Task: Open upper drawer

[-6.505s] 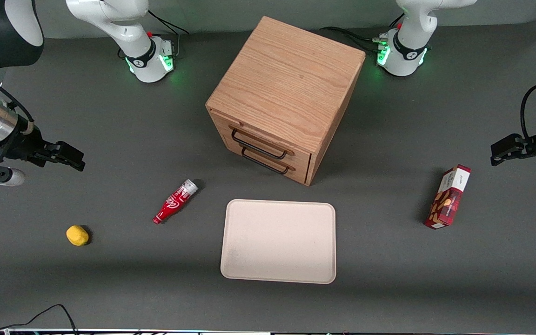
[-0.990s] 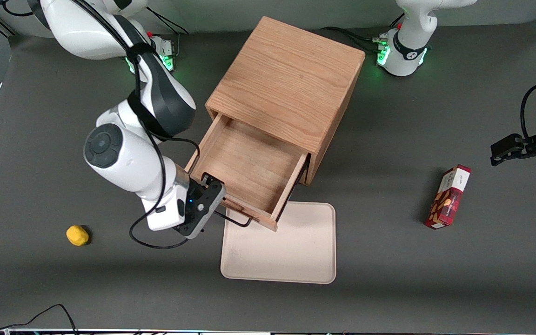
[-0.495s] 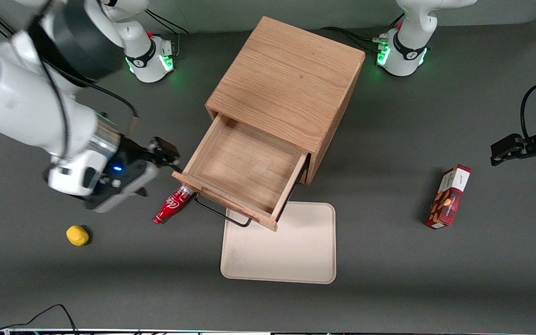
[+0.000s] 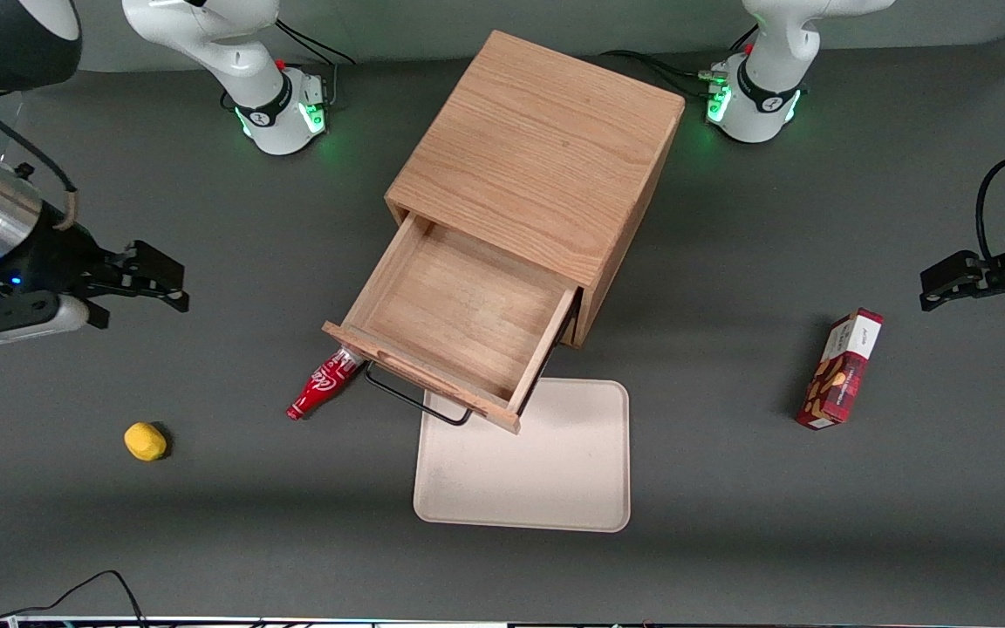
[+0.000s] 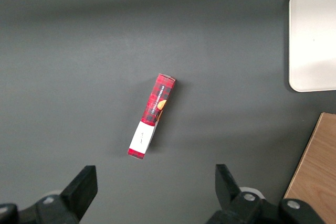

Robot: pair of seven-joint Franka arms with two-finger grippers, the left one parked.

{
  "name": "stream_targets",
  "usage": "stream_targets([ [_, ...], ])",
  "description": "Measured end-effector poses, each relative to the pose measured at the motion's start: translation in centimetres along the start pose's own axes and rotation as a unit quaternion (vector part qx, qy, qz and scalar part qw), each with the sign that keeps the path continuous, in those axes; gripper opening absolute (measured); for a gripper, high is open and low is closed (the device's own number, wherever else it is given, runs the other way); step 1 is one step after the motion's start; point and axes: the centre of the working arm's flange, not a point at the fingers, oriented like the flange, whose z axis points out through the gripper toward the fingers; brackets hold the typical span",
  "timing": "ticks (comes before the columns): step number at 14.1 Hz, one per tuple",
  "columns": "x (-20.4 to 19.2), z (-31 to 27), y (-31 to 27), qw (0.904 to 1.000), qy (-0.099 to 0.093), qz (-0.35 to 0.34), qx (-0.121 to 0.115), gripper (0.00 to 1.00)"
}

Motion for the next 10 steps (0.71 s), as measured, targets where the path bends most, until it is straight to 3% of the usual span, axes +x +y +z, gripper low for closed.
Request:
stream_targets([
  [5, 0.1, 1.3, 8.5, 0.9958, -0.018, 0.088, -0.019, 1.00],
  [10, 0.3, 4.5, 11.9, 0.9872, -0.048, 0.149, -0.033, 1.00],
])
